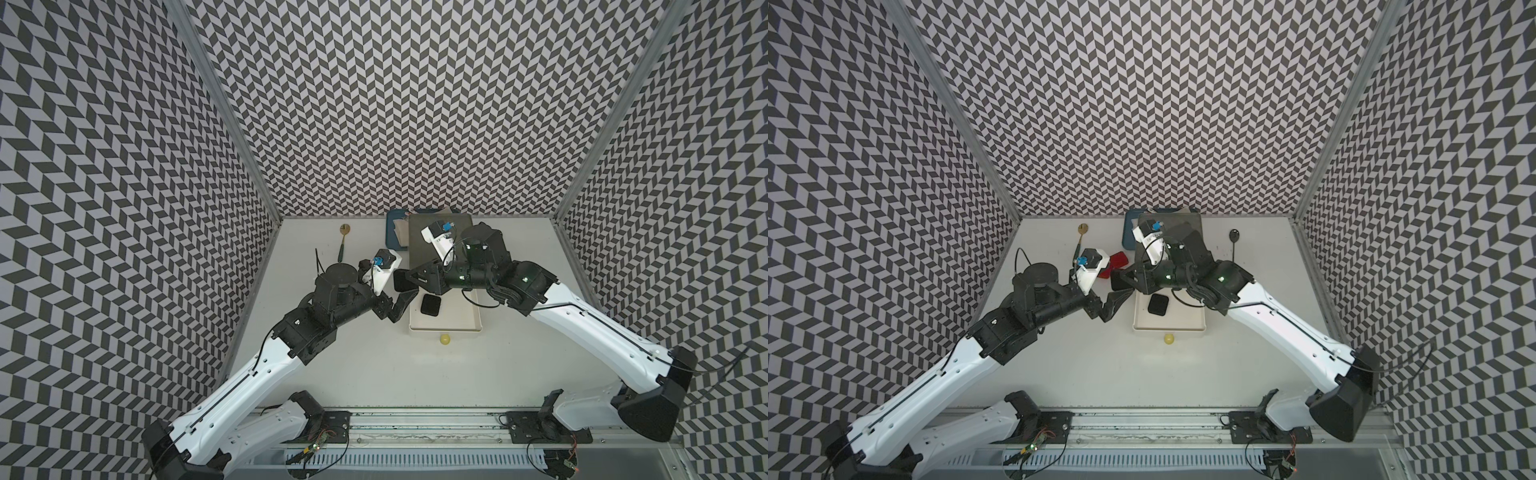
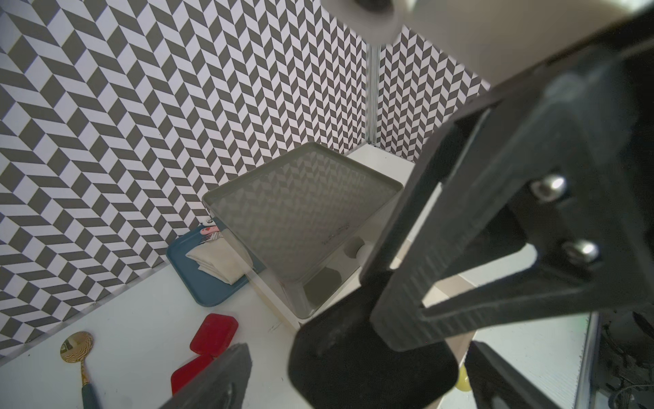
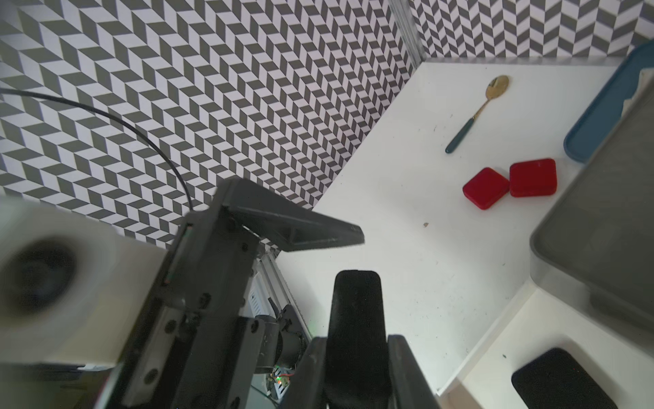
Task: Place the brooch boxes into the drawer by color
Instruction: Place the brooch box in the drawer.
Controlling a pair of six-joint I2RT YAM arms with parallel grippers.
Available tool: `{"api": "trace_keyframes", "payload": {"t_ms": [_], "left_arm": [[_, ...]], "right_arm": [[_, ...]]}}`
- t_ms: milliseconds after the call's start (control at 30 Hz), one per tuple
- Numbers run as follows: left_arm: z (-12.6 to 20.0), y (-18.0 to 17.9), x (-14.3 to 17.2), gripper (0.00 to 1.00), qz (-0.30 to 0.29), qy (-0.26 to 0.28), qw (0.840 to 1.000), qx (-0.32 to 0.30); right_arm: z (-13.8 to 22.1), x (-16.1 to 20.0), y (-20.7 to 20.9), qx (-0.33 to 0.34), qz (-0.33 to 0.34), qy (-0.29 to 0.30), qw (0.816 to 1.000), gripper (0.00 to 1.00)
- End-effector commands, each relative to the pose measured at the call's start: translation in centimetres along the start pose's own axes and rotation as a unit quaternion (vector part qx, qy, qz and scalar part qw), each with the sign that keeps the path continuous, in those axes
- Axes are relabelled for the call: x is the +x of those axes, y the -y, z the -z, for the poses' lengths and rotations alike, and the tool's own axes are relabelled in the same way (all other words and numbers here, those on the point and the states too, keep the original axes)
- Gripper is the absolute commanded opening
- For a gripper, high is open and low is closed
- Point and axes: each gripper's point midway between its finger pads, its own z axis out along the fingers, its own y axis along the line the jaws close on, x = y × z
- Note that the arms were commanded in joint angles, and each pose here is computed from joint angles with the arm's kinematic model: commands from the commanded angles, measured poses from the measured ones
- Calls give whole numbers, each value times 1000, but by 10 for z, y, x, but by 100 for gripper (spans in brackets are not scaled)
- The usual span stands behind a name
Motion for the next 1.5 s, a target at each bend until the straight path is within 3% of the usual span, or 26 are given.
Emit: {"api": "trace_keyframes", "payload": {"t_ms": [0,267,567,1033,1367,1467], "left_arm": [[4,-11,-21,100,15,20,999,-33],[-10,-79,-1,100,92,-31,987,-130],[-5,-124,30,100,157,-56,974,-155],[-4,-134,56,100,158,-87,969,-168],[-8,-135,69,100,162,-105,966,-170],[-9,-136,69,100,161,-106,966,-170]], "right_arm": [[38,-21,12,11,-16,73,997,0],[55,44,76,91,-58,49,993,0],[43,73,117,139,-72,25,987,0],[10,99,158,144,-99,-33,984,0],[1,107,168,146,-107,-31,983,0],[3,109,176,165,-106,-31,980,11]]}}
